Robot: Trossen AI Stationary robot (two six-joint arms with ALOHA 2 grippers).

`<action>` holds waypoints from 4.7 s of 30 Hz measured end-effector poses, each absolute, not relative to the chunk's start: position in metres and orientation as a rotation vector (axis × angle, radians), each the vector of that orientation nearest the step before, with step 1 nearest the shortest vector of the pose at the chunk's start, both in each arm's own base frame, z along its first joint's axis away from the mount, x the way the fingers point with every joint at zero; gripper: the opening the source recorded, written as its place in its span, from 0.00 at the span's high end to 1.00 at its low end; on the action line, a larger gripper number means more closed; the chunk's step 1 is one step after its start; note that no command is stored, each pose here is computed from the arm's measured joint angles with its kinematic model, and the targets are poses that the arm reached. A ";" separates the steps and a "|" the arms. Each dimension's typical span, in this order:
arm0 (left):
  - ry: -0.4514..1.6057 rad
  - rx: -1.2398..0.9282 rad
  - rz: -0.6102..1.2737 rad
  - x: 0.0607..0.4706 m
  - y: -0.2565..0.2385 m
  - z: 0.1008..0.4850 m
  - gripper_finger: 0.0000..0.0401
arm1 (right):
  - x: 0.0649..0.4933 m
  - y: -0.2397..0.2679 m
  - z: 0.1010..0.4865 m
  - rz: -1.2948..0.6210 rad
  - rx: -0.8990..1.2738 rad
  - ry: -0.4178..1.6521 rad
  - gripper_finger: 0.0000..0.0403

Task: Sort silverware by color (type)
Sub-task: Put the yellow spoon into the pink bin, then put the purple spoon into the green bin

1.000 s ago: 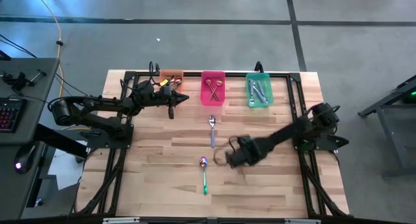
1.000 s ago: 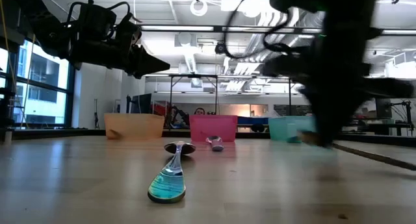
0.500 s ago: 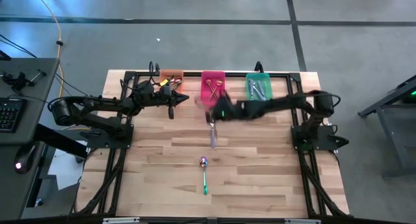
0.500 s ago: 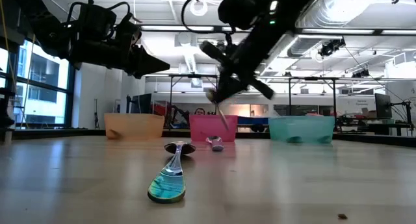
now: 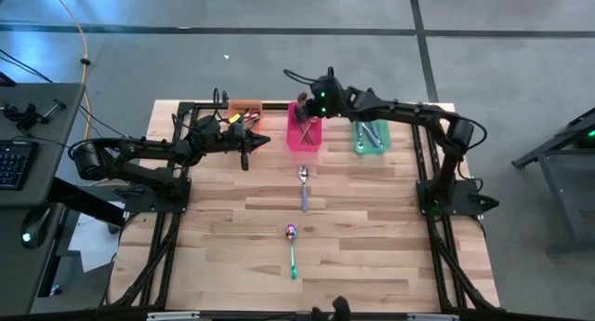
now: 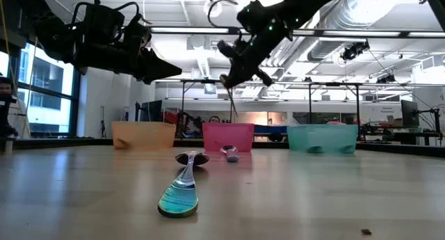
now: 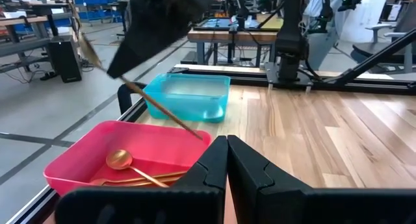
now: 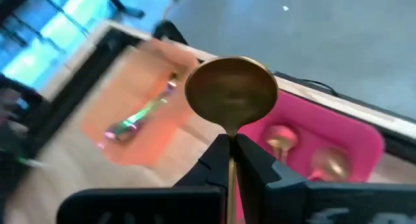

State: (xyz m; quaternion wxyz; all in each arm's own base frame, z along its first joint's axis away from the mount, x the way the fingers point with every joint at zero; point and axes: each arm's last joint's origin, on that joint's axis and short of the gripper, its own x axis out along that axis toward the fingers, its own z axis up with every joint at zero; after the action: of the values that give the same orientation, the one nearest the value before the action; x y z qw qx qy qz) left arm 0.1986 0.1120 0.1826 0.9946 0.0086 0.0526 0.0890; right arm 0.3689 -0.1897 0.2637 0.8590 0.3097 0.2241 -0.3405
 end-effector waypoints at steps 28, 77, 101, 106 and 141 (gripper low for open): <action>0.134 0.019 0.183 0.198 0.112 0.180 1.00 | 0.383 -0.224 0.183 -0.691 0.616 0.654 0.92; 0.209 0.013 0.239 0.197 0.113 0.173 1.00 | 0.413 0.010 0.128 -1.024 0.804 0.836 0.75; 0.230 0.004 0.237 0.196 0.113 0.170 1.00 | 0.377 -0.044 0.208 -0.936 0.620 0.956 1.00; 0.237 0.001 0.236 0.196 0.113 0.170 1.00 | 0.338 -0.077 0.248 -1.048 0.551 0.987 1.00; 0.281 -0.008 0.238 0.195 0.113 0.165 1.00 | 0.381 -0.080 0.142 0.074 -0.134 1.449 0.69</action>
State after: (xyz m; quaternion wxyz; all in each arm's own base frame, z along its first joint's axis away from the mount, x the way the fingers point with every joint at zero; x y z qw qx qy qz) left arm 0.1949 0.1125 0.1655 0.9831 -0.0040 0.1396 0.1183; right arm 0.3810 -0.0800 0.1419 0.7461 -0.0611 0.6621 0.0340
